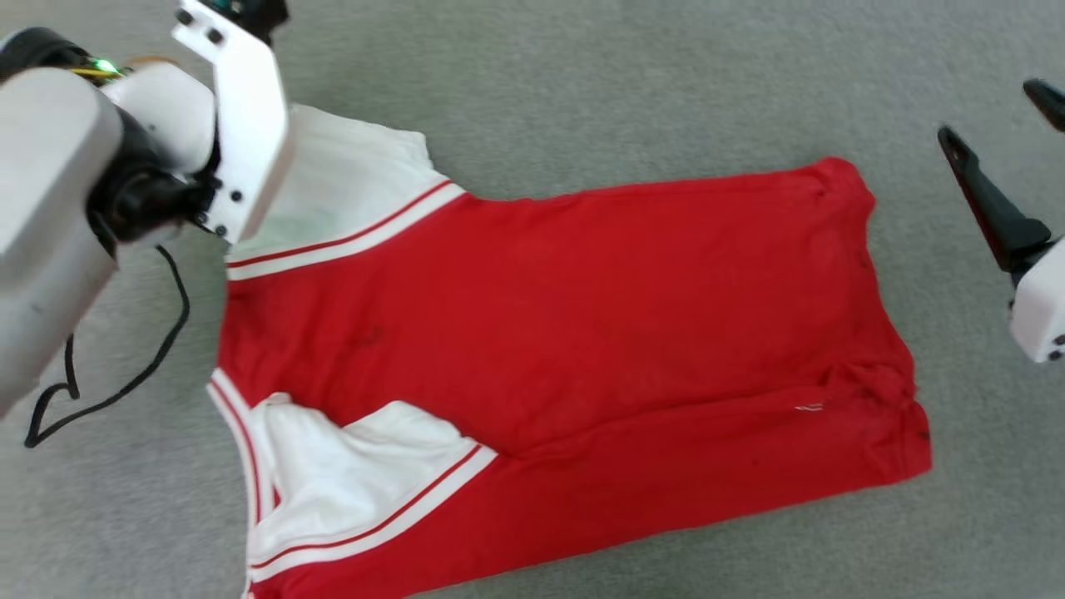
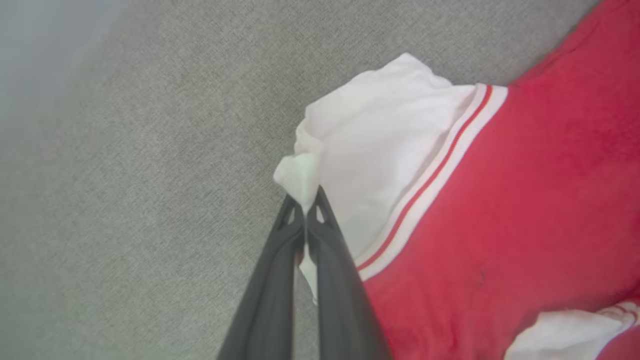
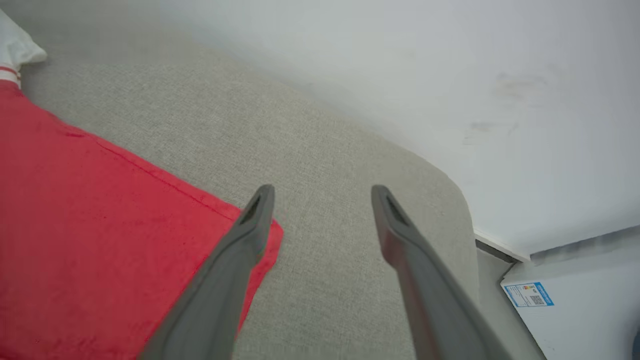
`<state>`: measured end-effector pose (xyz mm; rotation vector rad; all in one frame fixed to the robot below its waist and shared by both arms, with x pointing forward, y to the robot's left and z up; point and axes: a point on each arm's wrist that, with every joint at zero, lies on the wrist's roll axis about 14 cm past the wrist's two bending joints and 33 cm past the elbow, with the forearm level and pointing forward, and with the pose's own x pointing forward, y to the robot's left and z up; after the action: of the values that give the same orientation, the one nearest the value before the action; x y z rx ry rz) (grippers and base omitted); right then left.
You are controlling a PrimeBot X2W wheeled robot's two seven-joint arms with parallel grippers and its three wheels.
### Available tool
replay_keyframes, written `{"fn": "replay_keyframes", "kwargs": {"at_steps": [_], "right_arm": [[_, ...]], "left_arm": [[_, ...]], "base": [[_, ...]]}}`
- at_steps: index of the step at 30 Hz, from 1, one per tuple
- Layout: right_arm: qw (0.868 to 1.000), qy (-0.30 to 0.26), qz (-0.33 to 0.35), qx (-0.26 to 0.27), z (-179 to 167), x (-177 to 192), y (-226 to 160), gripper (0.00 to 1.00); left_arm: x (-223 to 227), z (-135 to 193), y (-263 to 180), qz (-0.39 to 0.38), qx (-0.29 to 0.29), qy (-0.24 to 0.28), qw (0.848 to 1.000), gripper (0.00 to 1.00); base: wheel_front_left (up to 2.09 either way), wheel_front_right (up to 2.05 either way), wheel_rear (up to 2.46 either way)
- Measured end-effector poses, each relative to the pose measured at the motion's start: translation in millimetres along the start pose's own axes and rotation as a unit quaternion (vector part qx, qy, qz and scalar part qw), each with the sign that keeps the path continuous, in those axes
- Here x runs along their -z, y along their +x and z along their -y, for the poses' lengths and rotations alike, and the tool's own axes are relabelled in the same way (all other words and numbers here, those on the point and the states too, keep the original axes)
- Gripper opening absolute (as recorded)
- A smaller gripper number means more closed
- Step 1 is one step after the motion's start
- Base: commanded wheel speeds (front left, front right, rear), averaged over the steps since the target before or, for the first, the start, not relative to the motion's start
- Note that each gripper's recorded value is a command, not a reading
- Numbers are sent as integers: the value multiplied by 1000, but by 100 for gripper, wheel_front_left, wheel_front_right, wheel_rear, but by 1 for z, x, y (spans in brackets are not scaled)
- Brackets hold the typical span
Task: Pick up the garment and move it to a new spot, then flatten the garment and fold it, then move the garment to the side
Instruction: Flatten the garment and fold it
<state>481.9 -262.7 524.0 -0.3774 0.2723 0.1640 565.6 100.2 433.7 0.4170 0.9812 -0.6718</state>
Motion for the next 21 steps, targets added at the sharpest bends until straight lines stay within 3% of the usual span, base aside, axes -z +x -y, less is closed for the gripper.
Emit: {"fn": "replay_keyframes", "kwargs": {"at_steps": [5,9,11,16,21], "right_arm": [[988,-21,-137,-64,-7,19,6,100],[963,-24,-251,-98,-8,42,8,100],[953,-31,-284,-104,-7,47,14,100],[929,23,-346,-131,-21,68,35,100],[916,64,-368,-148,-42,87,59,100]], "left_arm": [[1,8,-21,23,-2,19,1000,0],[4,16,-27,34,3,33,999,0],[4,19,-27,38,5,38,999,0],[4,22,-22,46,13,43,998,0],[9,17,-14,45,15,41,998,0]], "base": [[0,0,0],[0,0,0],[0,0,0],[0,0,0],[0,0,0]]}}
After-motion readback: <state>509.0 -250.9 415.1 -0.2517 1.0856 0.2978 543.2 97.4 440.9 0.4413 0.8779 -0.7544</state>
